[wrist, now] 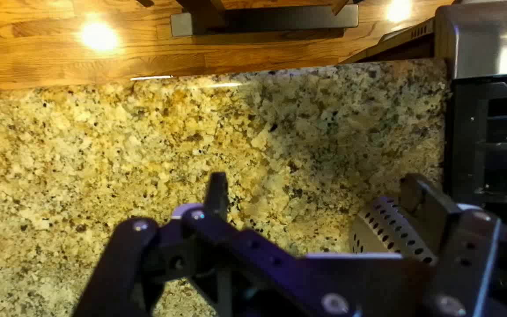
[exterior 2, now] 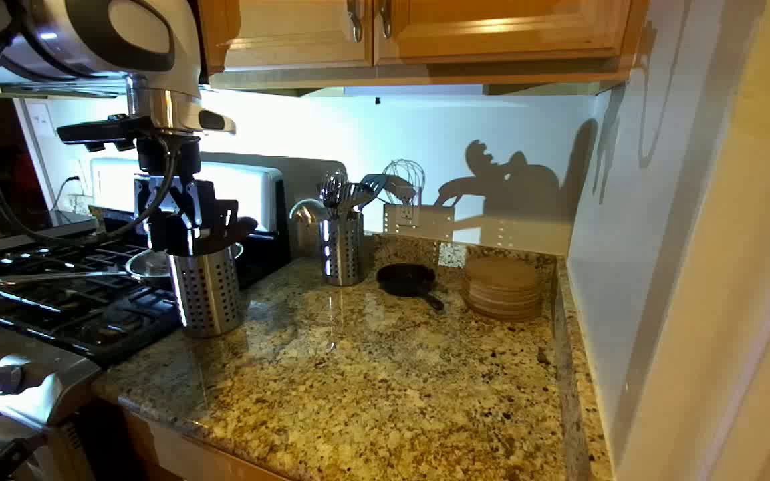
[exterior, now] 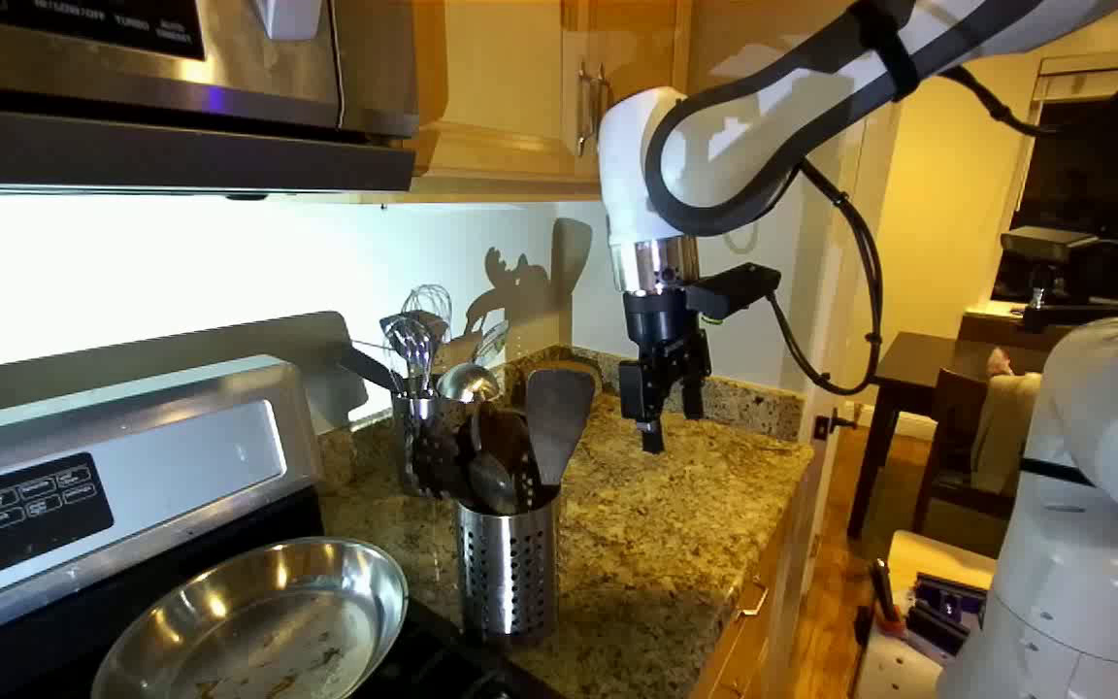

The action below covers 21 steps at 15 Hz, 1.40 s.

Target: Place the black spoon on the counter

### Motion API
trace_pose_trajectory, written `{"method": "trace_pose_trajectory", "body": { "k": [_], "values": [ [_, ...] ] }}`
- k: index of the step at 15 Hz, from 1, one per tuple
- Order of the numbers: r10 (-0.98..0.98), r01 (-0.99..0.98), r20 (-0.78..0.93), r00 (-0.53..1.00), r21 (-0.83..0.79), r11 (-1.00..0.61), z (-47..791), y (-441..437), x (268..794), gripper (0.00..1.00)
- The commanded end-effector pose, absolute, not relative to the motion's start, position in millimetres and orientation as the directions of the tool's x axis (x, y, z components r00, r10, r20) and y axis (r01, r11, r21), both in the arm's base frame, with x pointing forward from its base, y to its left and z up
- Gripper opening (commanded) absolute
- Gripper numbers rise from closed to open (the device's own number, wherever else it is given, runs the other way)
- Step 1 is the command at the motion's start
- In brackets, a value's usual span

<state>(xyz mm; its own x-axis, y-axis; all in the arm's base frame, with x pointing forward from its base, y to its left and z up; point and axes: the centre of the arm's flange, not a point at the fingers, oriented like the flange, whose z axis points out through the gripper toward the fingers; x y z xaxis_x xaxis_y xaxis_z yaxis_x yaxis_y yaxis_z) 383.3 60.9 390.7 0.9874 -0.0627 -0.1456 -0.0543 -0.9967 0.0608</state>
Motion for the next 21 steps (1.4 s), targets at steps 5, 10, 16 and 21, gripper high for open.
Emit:
{"method": "trace_pose_trajectory", "body": {
  "k": [5, 10, 16, 21],
  "values": [
    [-0.063, -0.054, -0.146, 0.987, 0.061, -0.997, 391, 61, 383, 1.0],
    [-0.036, -0.029, -0.111, 0.993, 0.061, -0.998, 400, 65, 382, 1.0],
    [0.055, 0.055, -0.008, 0.998, 0.056, -0.997, 436, 75, 382, 1.0],
    [0.161, 0.157, 0.079, 0.984, 0.059, -0.986, 461, 89, 387, 1.0]
  ]
}}
